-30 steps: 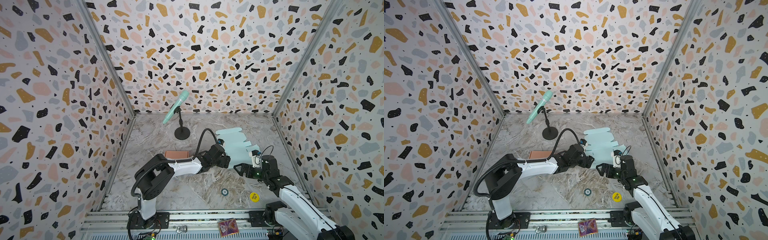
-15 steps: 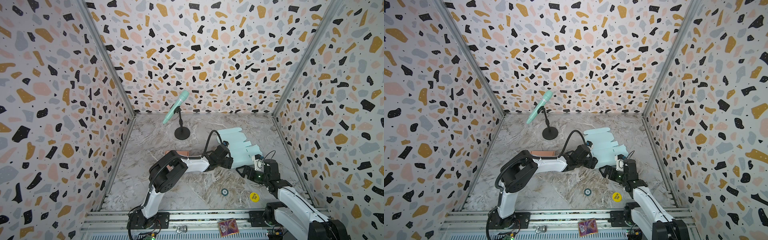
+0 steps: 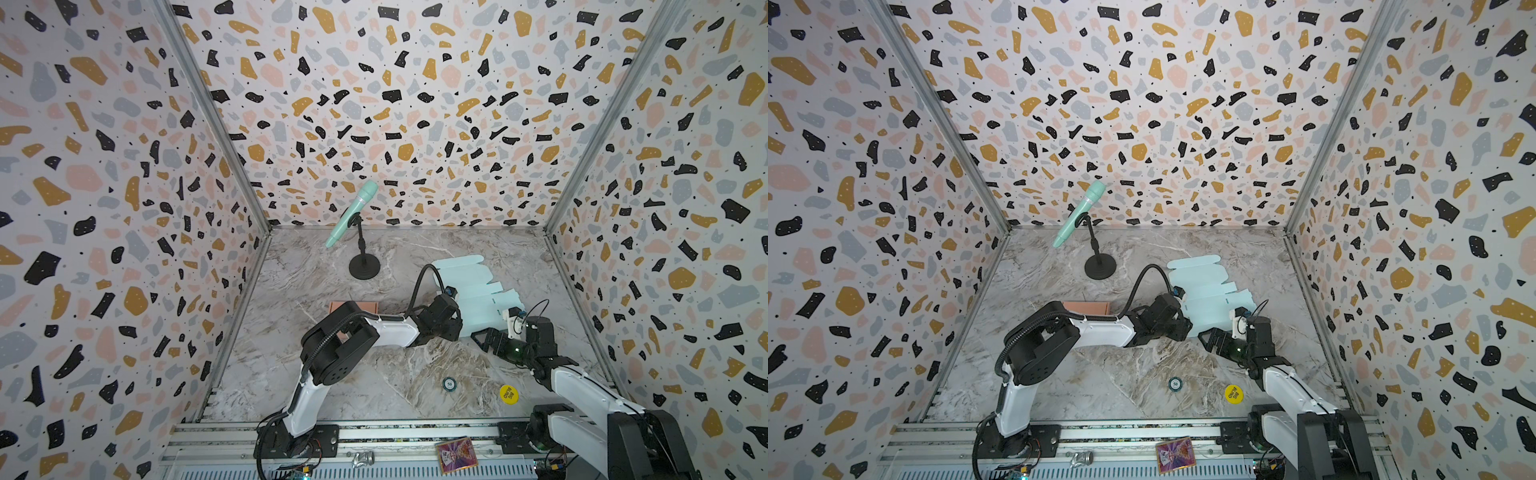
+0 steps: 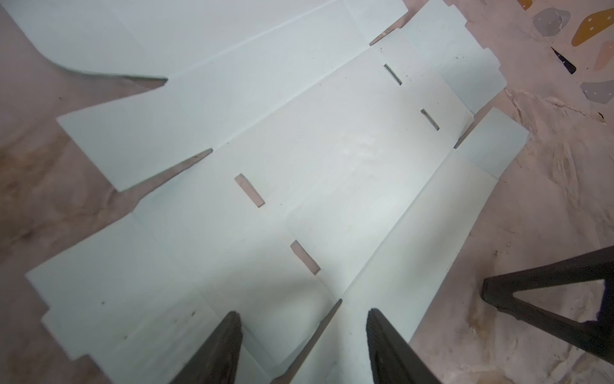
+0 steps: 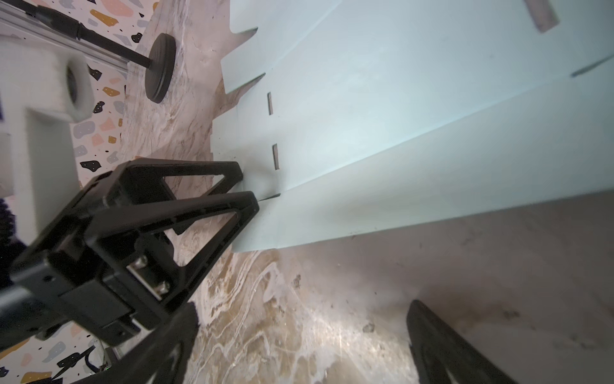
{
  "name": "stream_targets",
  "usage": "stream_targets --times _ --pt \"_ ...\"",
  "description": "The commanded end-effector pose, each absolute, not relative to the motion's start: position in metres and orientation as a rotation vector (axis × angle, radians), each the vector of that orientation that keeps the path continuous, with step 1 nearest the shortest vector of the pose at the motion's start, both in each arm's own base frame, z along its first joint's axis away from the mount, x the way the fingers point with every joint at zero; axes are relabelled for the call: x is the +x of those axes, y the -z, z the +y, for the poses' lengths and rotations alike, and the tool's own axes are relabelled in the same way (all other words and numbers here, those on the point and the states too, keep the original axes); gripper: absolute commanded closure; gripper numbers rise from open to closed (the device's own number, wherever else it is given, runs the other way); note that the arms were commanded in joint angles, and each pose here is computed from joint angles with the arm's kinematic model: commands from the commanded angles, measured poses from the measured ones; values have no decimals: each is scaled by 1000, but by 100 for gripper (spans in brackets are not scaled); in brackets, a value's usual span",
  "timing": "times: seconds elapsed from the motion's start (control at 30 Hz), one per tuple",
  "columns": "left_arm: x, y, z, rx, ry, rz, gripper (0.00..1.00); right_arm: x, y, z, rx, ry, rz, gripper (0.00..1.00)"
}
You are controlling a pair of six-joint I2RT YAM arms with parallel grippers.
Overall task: Assemble paper box
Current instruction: Rotate the paper box at the center of the table.
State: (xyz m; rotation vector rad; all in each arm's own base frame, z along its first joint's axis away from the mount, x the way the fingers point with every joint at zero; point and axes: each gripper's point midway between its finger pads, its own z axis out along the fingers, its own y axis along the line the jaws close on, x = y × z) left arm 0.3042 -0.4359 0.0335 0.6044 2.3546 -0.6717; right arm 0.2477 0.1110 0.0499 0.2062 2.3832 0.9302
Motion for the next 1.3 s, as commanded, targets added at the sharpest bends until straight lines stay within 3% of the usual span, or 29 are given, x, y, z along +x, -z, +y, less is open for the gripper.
stream_targets --times 0.0,0.83,1.27 --pt "290 -19 -433 626 675 2391 39 254 -50 107 207 -906 2371 0" --pt "232 -40 -428 588 800 2364 42 301 -50 79 281 -885 2316 1" --pt "282 -65 -351 389 679 2335 40 309 -37 76 270 -841 2350 3"
